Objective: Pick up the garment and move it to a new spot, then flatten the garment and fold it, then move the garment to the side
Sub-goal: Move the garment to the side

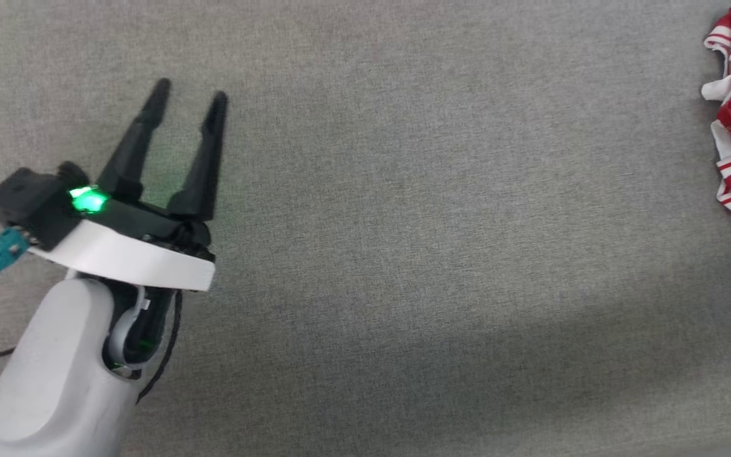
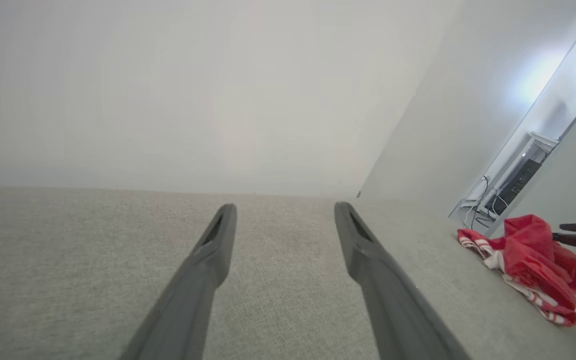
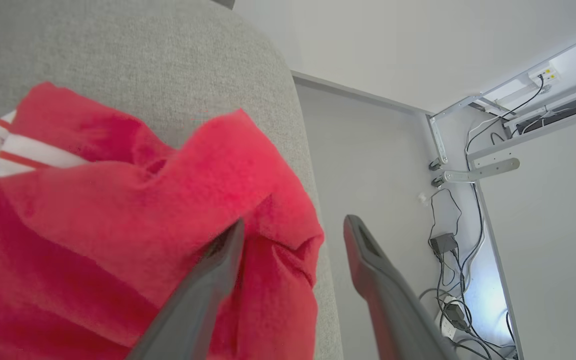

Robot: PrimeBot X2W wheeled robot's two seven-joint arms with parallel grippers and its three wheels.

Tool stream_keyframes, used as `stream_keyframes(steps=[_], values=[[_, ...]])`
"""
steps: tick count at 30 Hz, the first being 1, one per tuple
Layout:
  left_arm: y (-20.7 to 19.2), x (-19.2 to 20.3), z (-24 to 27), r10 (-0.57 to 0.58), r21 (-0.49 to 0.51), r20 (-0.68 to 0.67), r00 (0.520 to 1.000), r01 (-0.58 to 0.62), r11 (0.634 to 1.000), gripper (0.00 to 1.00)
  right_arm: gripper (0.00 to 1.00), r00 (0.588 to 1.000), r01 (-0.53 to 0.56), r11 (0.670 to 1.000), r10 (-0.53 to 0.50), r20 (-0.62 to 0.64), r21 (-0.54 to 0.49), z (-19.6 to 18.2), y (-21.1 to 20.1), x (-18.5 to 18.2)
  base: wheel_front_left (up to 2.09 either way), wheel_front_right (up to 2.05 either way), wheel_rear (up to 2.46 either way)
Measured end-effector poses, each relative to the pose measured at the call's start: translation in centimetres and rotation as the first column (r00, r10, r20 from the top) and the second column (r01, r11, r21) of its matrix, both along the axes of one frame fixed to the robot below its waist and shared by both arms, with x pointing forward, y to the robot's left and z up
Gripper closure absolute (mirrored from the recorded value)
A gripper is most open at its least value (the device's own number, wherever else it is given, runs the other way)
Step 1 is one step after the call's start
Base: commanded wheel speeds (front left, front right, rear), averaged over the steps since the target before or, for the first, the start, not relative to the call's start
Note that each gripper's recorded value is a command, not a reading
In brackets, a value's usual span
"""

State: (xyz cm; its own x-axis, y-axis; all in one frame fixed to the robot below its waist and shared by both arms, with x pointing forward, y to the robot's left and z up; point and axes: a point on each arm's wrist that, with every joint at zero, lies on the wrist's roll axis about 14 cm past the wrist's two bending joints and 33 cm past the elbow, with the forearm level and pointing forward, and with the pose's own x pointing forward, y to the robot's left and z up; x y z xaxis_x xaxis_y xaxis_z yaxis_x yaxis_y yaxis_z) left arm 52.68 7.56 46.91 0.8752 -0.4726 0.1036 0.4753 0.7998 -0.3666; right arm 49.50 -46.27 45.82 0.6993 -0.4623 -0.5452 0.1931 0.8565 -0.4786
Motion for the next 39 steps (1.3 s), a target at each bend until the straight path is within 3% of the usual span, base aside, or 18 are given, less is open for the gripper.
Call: stream_keyframes(steps=[11,21,30,39], values=[[2.1,-1.3,3.1,0.089,-0.025,0.054,0.995,-0.088,0.996,0.0,0.0,0.986,-0.04,0.999,0.038,0.164,0.01,4.4,1.2,0.7,0.0,0.0,0.0],[5.2,-3.7,4.9,0.174,-0.03,0.059,0.983,-0.173,0.984,0.0,0.0,0.938,-0.141,0.988,0.116,0.327,0.056,7.0,5.2,1.3,0.0,0.0,0.0],[9.0,-6.8,6.8,0.281,-0.013,0.094,0.955,-0.281,0.96,0.0,0.0,0.859,-0.288,0.951,0.207,0.468,0.109,7.8,10.9,1.2,0.0,0.0,0.0],[14.4,-11.4,7.7,0.426,0.013,0.115,0.897,-0.43,0.903,0.0,0.0,0.747,-0.449,0.882,0.285,0.6,0.141,8.1,17.2,-0.5,0.0,0.0,0.0]])
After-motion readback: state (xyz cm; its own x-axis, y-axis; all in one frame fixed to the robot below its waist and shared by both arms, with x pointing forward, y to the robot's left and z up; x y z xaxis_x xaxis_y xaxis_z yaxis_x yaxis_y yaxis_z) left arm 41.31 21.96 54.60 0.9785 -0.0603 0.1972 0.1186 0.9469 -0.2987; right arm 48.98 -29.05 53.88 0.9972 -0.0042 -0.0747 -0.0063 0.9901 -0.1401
